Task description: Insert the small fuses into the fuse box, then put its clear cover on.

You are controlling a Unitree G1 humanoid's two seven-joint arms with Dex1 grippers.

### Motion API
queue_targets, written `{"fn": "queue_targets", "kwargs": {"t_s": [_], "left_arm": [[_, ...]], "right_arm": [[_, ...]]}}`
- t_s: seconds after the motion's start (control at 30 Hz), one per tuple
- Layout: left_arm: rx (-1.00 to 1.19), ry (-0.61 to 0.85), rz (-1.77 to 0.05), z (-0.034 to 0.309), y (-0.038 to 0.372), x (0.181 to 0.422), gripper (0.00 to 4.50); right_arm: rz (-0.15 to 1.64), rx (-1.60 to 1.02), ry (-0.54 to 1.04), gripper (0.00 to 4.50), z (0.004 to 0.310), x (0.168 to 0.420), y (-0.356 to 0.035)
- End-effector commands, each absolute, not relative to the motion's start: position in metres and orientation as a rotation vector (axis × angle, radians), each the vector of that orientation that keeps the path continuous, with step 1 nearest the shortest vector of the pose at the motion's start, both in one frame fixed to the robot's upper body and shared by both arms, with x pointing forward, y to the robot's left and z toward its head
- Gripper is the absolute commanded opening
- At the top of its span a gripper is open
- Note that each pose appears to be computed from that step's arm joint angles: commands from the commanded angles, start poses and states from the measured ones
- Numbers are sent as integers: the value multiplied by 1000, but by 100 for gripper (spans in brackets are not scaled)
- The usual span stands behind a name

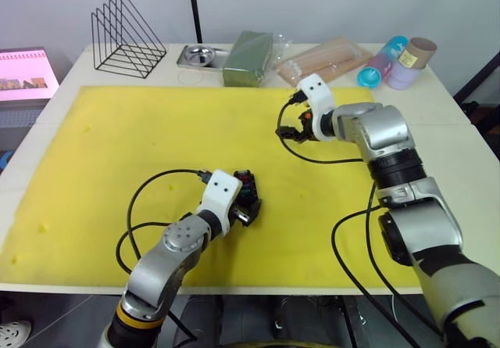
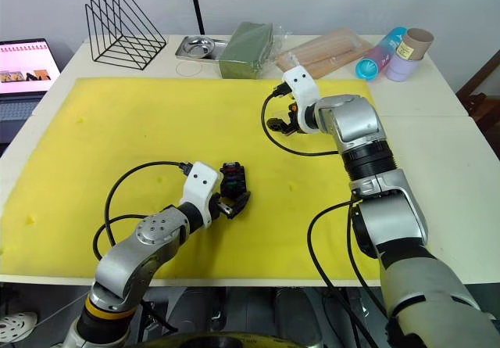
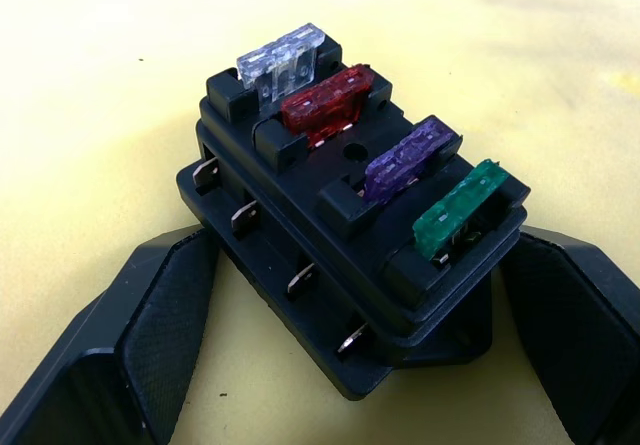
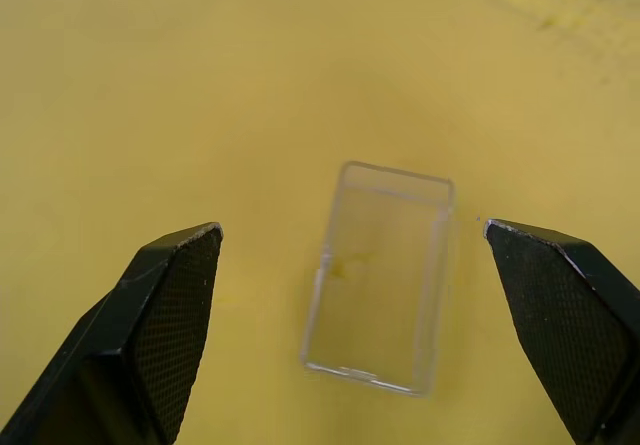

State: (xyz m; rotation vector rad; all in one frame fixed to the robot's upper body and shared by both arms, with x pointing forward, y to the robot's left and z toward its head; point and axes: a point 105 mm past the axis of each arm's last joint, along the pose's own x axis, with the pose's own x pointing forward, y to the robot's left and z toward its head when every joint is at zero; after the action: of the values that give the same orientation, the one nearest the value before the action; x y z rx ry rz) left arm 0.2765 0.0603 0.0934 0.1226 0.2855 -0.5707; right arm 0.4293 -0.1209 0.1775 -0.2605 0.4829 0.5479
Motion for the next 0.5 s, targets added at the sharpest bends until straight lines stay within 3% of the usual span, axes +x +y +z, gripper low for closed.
{"fn": "queue_targets", "kwargs": {"t_s": [0.03, 0.27, 0.5], "left_arm": [[118, 255, -559, 100, 68, 271, 450], [107, 148, -700, 134, 87, 247, 450], [182, 92, -818, 166, 111, 243, 450]], "right_arm": [[531, -250, 437, 448, 189, 434, -119], [518, -244, 457, 448, 176, 438, -116], [527, -239, 456, 448, 172, 442, -108]]}}
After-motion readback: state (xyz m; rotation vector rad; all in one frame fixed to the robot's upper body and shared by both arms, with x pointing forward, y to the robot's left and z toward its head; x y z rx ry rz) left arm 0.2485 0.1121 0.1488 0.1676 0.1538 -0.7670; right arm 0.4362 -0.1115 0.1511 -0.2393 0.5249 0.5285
